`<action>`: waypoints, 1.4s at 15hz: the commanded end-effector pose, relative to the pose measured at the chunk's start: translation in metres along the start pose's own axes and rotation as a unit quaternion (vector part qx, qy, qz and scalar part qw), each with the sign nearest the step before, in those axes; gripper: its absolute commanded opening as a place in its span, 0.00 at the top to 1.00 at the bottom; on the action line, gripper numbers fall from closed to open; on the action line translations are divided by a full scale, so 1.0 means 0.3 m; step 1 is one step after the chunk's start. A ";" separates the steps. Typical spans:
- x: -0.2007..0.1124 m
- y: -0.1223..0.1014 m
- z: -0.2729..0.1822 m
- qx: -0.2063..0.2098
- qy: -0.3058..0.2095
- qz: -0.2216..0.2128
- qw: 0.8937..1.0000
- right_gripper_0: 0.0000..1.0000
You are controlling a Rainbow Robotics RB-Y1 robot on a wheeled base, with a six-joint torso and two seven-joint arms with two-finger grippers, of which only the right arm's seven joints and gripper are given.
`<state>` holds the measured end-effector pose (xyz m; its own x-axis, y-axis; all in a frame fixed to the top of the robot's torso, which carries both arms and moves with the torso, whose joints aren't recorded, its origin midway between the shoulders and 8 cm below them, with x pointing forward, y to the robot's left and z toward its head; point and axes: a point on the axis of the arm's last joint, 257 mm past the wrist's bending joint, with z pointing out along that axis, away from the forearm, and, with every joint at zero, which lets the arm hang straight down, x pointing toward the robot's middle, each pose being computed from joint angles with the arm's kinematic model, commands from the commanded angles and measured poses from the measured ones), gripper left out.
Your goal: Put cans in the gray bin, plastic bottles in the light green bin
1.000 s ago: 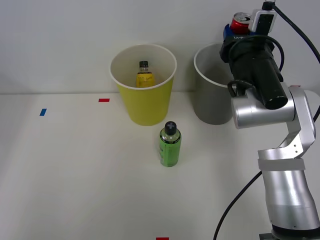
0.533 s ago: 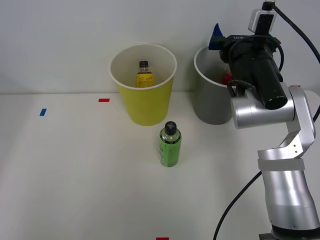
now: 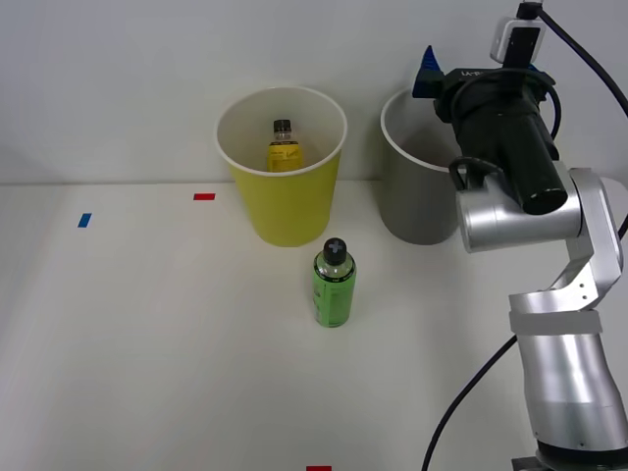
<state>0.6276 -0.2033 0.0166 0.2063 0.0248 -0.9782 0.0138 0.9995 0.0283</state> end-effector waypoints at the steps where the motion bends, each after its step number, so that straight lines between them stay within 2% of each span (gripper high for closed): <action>1: -0.038 -0.026 -0.018 -0.001 -0.014 -0.007 1.000 0.00; 4: -0.079 -0.096 -0.151 -0.005 -0.032 0.013 0.999 0.00; 6: -0.106 -0.150 -0.266 0.001 -0.042 0.006 0.999 0.00; 7: -0.098 -0.186 -0.323 0.013 -0.033 -0.008 0.999 0.00; 10: -0.080 -0.255 -0.518 0.058 -0.001 -0.096 0.994 0.00; 12: -0.024 -0.264 -0.614 0.061 0.018 -0.085 0.994 0.00; 16: 0.082 -0.293 -0.759 0.063 0.035 -0.094 0.993 0.00; 18: 0.126 -0.316 -0.824 0.065 0.045 -0.112 0.991 0.00; 21: 0.218 -0.329 -0.915 0.060 0.078 -0.084 0.992 0.00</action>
<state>0.3781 -0.2953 -0.0970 0.0545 -0.1424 -0.9883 0.1630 0.9778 -0.1319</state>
